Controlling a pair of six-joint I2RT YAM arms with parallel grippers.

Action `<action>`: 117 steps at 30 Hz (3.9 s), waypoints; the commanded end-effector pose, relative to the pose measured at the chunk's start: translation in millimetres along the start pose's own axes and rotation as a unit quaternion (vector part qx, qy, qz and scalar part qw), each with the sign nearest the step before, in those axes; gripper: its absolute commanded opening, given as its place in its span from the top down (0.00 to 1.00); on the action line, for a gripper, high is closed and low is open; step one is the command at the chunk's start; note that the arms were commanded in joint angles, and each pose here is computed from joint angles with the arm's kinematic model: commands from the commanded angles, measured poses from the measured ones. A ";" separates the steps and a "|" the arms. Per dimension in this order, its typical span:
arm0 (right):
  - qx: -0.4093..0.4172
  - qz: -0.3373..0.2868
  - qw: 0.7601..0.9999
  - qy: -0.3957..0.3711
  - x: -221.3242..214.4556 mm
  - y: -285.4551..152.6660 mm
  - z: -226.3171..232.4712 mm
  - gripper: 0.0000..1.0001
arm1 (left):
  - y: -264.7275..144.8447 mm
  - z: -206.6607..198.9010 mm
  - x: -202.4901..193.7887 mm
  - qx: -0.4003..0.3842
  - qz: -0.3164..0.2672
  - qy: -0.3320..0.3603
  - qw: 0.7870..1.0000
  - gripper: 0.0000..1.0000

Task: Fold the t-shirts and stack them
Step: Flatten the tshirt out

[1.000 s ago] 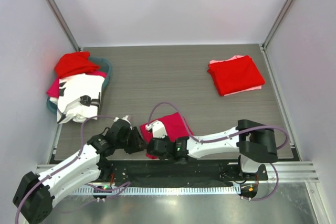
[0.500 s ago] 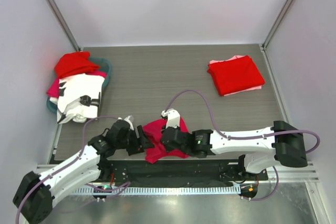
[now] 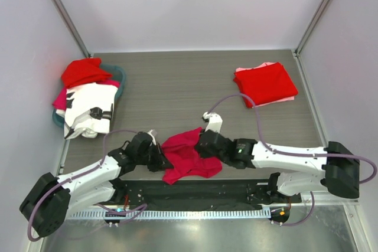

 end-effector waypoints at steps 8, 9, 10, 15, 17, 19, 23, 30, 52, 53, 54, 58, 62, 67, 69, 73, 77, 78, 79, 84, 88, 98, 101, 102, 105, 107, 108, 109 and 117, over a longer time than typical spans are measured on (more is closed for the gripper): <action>-0.106 -0.112 0.983 0.097 126.3 -19.0 -105.2 0.99 | -65.3 -40.6 98.7 0.101 -0.140 0.085 0.981 1.00; -0.104 -0.114 0.984 0.091 140.7 -19.1 -108.5 0.99 | -74.6 -37.2 118.1 0.100 -0.155 0.053 0.981 1.00; -0.123 -0.121 0.980 0.103 155.0 -18.8 -129.2 0.99 | -79.0 -37.3 128.1 0.097 -0.157 0.041 0.982 1.00; -0.134 -0.159 0.971 0.118 234.7 -38.6 -161.0 0.99 | -137.3 -77.8 204.8 0.053 -0.221 -0.001 0.974 1.00; -0.132 -0.163 0.970 0.123 252.8 -47.3 -172.5 0.99 | -156.5 -87.1 217.3 0.063 -0.235 0.009 0.970 1.00; -0.111 -0.185 0.969 0.117 278.1 -66.1 -165.0 0.99 | -192.6 -120.2 233.0 0.051 -0.280 0.040 0.958 1.00; -0.084 -0.210 0.971 0.080 290.4 -100.5 -151.5 0.99 | -246.4 -152.5 230.9 0.041 -0.348 0.085 0.933 1.00; -0.011 -0.207 0.977 0.056 236.9 -144.6 -124.1 0.99 | -309.2 -160.2 177.1 0.033 -0.417 0.115 0.901 1.00; 0.149 0.092 0.984 0.026 24.4 -56.0 -63.1 0.27 | -251.7 -133.8 176.5 0.030 -0.332 0.100 0.938 1.00; 0.155 0.091 0.983 0.025 24.1 -51.4 -57.8 0.33 | -253.6 -130.9 179.3 0.040 -0.340 0.097 0.935 1.00; 0.147 0.109 0.982 0.037 15.3 -43.3 -56.7 0.37 | -254.7 -129.5 180.7 0.046 -0.343 0.095 0.933 1.00; 0.162 0.146 0.975 0.039 -10.9 -35.8 -30.3 0.43 | -255.1 -118.0 185.5 0.076 -0.351 0.085 0.929 1.00; 0.150 0.183 0.971 0.044 -43.8 -32.2 -19.9 0.44 | -252.9 -107.9 187.5 0.101 -0.349 0.083 0.928 1.00; 0.130 0.214 0.967 0.040 -79.4 -28.9 -12.6 0.44 | -257.3 -101.9 191.5 0.123 -0.359 0.083 0.922 1.00; 0.132 0.220 0.966 0.044 -87.9 -29.0 -5.4 0.44 | -258.8 -100.5 191.9 0.128 -0.361 0.085 0.920 1.00; 0.140 0.230 0.962 0.051 -102.0 -29.9 9.4 0.46 | -258.2 -96.9 192.5 0.137 -0.360 0.085 0.919 1.00; 0.125 0.244 0.960 0.051 -120.9 -27.6 18.2 0.48 | -254.0 -92.4 191.0 0.140 -0.354 0.083 0.921 1.00; 0.111 0.246 0.961 0.059 -125.4 -23.9 17.0 0.50 | -253.5 -91.4 190.3 0.141 -0.353 0.083 0.921 1.00; 0.109 0.248 0.961 0.057 -129.7 -24.6 18.6 0.51 | -253.9 -91.6 189.9 0.139 -0.356 0.084 0.920 1.00; 0.095 0.252 0.961 0.069 -139.7 -21.0 21.1 0.54 | -251.9 -89.5 189.4 0.142 -0.352 0.085 0.921 1.00; 0.106 0.244 0.962 0.068 -133.2 -23.5 28.3 0.79 | -250.5 -88.6 190.0 0.144 -0.349 0.086 0.922 1.00; -0.004 0.055 0.994 0.098 12.9 -47.3 -41.5 0.99 | -232.8 -72.7 201.9 0.164 -0.342 0.068 0.923 1.00; -0.057 -0.012 0.992 0.111 74.6 -59.8 -87.5 0.99 | -223.6 -69.7 208.1 0.169 -0.329 0.061 0.927 1.00; -0.075 -0.025 0.992 0.098 88.6 -64.9 -99.9 0.99 | -221.4 -68.9 208.5 0.172 -0.322 0.059 0.929 1.00; -0.122 -0.062 0.985 0.107 131.2 -84.1 -129.9 0.99 | -222.0 -71.7 209.9 0.174 -0.315 0.060 0.931 1.00; -0.140 -0.084 0.981 0.109 151.8 -93.6 -143.5 0.99 | -227.4 -74.9 207.6 0.169 -0.322 0.063 0.929 1.00; -0.142 -0.089 0.980 0.110 156.8 -96.5 -145.8 0.99 | -231.1 -77.6 207.2 0.167 -0.328 0.067 0.928 1.00; -0.146 -0.097 0.979 0.106 162.1 -100.1 -148.5 0.99 | -235.2 -78.1 204.7 0.169 -0.330 0.067 0.926 1.00; -0.159 -0.162 0.966 0.124 173.9 -145.8 -156.6 0.99 | -278.8 -94.2 168.0 0.159 -0.353 0.084 0.918 1.00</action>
Point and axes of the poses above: each gripper's point midway between its finger pads, its own y axis out along the fingers, its own z axis along the line the jaws close on, x = y × z, the point moved 1 cm from there along -y, back along the fingers, and after that the axes turned 5 degrees about -y, right-handed, at the moved point
